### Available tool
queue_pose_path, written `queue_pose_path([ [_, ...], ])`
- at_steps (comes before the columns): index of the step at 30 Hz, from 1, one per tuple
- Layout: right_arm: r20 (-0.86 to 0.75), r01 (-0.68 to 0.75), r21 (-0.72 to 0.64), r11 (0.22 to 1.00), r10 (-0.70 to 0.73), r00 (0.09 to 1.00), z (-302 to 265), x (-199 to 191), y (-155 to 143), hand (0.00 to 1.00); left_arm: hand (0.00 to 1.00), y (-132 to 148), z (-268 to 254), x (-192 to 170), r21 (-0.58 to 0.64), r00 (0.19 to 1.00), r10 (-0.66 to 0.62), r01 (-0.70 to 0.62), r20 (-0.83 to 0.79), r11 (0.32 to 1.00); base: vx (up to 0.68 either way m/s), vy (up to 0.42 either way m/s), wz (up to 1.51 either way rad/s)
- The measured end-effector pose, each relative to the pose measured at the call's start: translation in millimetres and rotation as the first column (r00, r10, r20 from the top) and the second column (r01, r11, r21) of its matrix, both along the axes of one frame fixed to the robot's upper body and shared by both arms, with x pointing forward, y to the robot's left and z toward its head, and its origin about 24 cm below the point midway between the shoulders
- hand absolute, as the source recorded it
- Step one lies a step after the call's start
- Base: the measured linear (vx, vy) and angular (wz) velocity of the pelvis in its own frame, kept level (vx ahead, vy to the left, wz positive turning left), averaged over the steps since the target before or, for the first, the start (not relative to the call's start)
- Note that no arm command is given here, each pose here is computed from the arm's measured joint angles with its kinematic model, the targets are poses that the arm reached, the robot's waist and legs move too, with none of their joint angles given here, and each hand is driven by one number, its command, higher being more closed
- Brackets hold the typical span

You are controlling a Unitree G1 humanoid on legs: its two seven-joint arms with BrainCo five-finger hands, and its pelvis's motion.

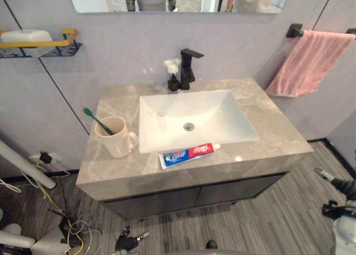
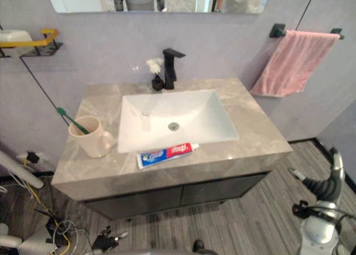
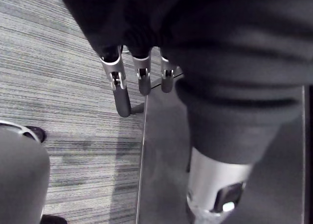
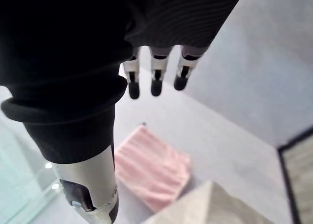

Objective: Organize washtable

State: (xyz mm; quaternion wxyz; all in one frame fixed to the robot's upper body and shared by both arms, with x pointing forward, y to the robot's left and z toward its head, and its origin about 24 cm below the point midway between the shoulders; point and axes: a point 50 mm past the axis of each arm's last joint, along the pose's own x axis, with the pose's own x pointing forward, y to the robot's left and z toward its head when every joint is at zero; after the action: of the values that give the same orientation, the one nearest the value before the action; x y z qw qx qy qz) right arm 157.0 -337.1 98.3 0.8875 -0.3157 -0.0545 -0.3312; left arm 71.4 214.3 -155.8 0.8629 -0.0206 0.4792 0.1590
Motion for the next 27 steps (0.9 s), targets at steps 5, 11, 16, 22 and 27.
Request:
queue_pose_path([
  [5, 0.045, -0.173, -0.223, 0.959, 0.188, 0.981, 49.1, 19.6, 8.1, 0.00, 0.00, 5.4, -2.5, -20.5, 0.012, 0.998, -0.019, 0.020, -0.060, 1.000, -0.10, -0.013, -0.01],
  [11, -0.045, -0.532, -0.339, 0.776, 0.552, 0.833, 75.7, 63.6, 55.4, 0.00, 0.00, 8.4, -5.2, -40.4, 0.002, 0.993, -0.031, 0.031, -0.117, 1.000, -0.02, -0.004, 0.11],
  [16, -0.186, -0.773, -0.303, 0.557, 0.761, 0.621, 72.0, 90.1, 98.1, 0.00, 0.00, 9.8, -4.0, -36.8, 0.012, 0.993, -0.065, 0.067, -0.100, 0.998, 0.05, -0.018, 0.24],
  [22, -0.302, -0.910, -0.212, 0.357, 0.861, 0.409, 58.6, 106.2, 137.5, 0.00, 0.00, 13.6, -2.0, -30.2, 0.020, 0.993, -0.094, 0.096, -0.076, 0.995, 0.03, -0.015, 0.15],
  [27, -0.379, -0.958, -0.124, 0.259, 0.880, 0.287, 43.5, 111.1, 154.4, 0.00, 0.00, 11.7, -2.3, -28.8, 0.013, 0.990, -0.118, 0.119, -0.076, 0.993, 0.01, -0.016, 0.22],
])
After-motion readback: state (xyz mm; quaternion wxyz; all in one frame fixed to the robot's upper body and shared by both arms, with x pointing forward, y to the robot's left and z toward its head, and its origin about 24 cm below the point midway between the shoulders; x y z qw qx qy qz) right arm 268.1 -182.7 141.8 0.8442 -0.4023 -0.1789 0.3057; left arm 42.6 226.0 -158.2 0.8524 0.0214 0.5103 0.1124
